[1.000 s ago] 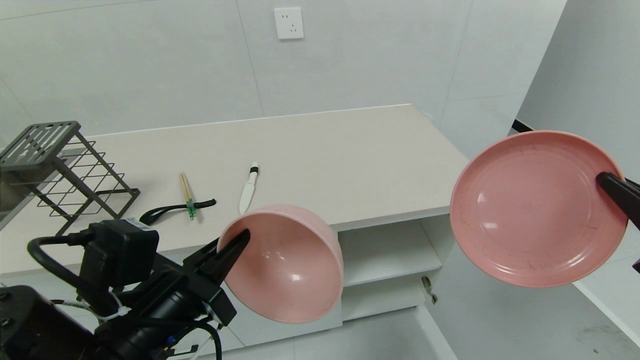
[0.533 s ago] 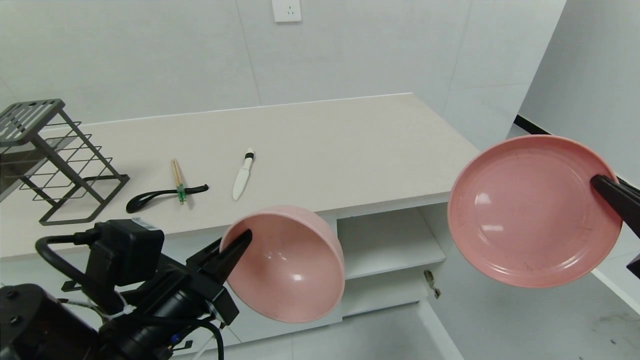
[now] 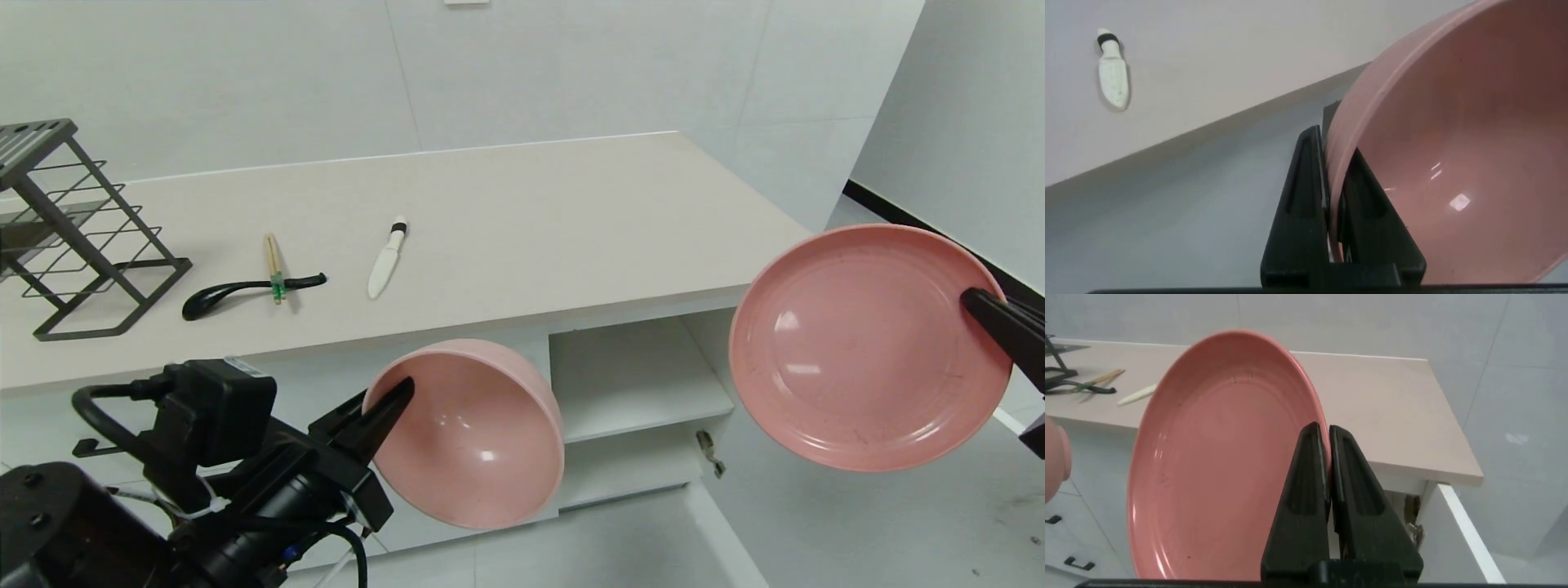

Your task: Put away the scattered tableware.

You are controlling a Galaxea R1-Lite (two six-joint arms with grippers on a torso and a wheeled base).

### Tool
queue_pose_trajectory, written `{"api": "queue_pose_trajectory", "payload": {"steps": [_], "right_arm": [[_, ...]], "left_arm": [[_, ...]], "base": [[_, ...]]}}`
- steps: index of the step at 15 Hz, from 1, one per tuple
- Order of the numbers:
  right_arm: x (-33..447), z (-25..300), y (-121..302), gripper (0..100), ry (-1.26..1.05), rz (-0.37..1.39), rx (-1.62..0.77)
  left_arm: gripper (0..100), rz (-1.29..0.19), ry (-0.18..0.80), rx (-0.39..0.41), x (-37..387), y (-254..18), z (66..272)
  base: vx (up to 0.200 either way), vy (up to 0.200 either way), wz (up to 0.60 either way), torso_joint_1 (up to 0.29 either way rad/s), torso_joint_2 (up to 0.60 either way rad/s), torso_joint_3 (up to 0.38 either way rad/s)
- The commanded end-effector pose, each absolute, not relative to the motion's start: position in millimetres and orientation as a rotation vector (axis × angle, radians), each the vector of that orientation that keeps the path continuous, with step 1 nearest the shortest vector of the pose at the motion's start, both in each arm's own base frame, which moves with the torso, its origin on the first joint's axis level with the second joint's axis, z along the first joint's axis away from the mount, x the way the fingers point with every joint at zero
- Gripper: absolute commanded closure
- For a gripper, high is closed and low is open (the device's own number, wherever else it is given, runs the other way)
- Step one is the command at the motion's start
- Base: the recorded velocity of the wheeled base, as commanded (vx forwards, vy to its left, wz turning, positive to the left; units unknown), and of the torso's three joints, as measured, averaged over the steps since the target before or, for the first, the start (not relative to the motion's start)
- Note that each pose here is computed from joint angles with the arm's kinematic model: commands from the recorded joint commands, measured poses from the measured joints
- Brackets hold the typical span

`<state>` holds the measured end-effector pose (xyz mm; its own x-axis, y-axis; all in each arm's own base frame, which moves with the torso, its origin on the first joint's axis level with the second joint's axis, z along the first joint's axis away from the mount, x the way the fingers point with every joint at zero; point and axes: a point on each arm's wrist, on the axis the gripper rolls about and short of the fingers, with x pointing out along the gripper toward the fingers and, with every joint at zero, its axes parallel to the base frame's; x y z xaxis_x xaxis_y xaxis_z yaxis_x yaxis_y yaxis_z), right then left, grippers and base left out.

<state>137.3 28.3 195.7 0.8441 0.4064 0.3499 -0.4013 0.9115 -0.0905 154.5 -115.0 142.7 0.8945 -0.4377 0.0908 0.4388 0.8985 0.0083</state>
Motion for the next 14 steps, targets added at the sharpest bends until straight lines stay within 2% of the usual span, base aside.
{"api": "queue_pose_trajectory", "payload": {"steps": [1,6,14], "right_arm": [[138.3,194.3,28.5,100,-0.365,0.427,-0.014],[138.9,193.8,28.6,100,-0.367,0.423,-0.039],[140.8,189.1,28.9,100,-0.346,0.419,-0.062]], "left_arm": [[100,-0.454,-0.093,-0.013,154.3,-114.9,142.9],[100,-0.454,-0.093,-0.013,154.3,-114.9,142.9],[100,-0.452,-0.1,-0.017,153.8,-114.5,144.4]], "base": [[0.0,0.0,0.0,-0.09,0.18,0.076],[0.0,0.0,0.0,-0.144,0.28,0.132],[0.0,0.0,0.0,-0.242,0.44,0.201]]}}
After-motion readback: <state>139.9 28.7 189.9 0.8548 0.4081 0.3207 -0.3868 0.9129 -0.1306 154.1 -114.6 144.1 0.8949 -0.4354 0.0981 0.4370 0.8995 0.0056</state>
